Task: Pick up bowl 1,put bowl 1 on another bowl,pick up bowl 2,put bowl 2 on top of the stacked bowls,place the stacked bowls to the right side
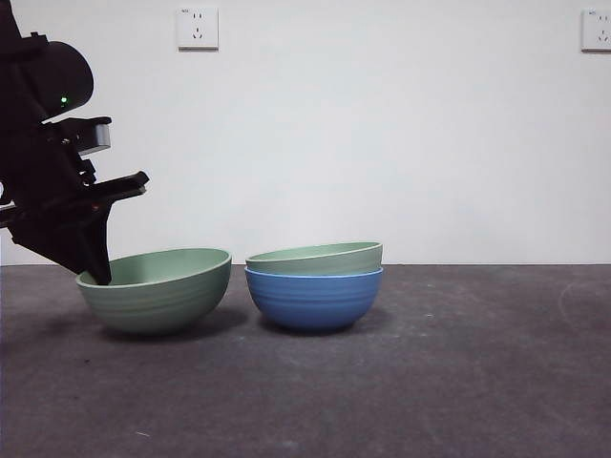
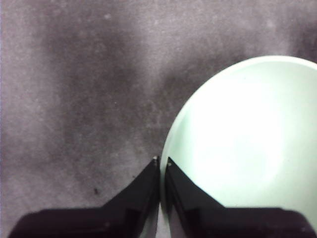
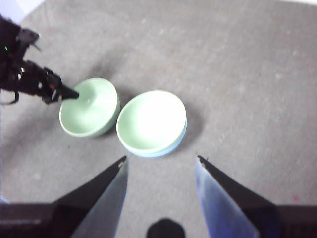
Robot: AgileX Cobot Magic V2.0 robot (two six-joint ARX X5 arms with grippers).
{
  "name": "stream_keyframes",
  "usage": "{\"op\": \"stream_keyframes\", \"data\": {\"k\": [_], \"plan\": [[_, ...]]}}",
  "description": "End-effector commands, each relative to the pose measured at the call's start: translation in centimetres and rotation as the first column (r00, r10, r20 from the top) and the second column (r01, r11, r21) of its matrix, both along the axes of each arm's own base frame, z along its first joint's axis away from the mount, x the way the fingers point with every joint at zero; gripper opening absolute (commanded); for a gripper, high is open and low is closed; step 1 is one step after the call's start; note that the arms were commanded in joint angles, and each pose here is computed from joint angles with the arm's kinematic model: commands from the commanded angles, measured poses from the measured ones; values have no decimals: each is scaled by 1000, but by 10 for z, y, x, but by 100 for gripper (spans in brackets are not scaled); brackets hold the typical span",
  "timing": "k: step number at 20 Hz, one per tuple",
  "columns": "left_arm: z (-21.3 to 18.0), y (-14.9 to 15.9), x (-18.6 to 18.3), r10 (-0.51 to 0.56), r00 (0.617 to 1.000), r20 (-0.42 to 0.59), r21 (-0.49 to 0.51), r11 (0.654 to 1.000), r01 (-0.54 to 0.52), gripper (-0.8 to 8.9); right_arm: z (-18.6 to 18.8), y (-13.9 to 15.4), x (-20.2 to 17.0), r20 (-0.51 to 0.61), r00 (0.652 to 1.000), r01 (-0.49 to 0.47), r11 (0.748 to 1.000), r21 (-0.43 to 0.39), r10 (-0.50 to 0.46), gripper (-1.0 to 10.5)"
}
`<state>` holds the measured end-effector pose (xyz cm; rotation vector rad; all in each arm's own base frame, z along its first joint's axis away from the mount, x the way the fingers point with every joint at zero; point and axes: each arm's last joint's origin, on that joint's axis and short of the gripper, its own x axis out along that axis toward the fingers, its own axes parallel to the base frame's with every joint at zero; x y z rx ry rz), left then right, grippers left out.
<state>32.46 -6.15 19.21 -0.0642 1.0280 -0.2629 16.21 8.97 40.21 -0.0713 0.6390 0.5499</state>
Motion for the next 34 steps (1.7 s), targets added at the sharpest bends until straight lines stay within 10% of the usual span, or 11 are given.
{"op": "stream_keyframes", "data": {"k": [1, 16, 34], "plan": [[6, 0, -1, 1, 1000, 26, -2, 1000, -1, -8, -3, 0, 0, -24, 1000, 4, 1000, -9, -4, 226], [122, -77, -2, -204, 946, 253, -43, 974, 222, -8, -6, -1, -2, -46, 999, -5, 1000, -29, 4, 226], [32, -137, 44, -289, 957, 21, 15, 957, 288, -4, -7, -2, -3, -66, 998, -5, 999, -39, 3, 226]]}}
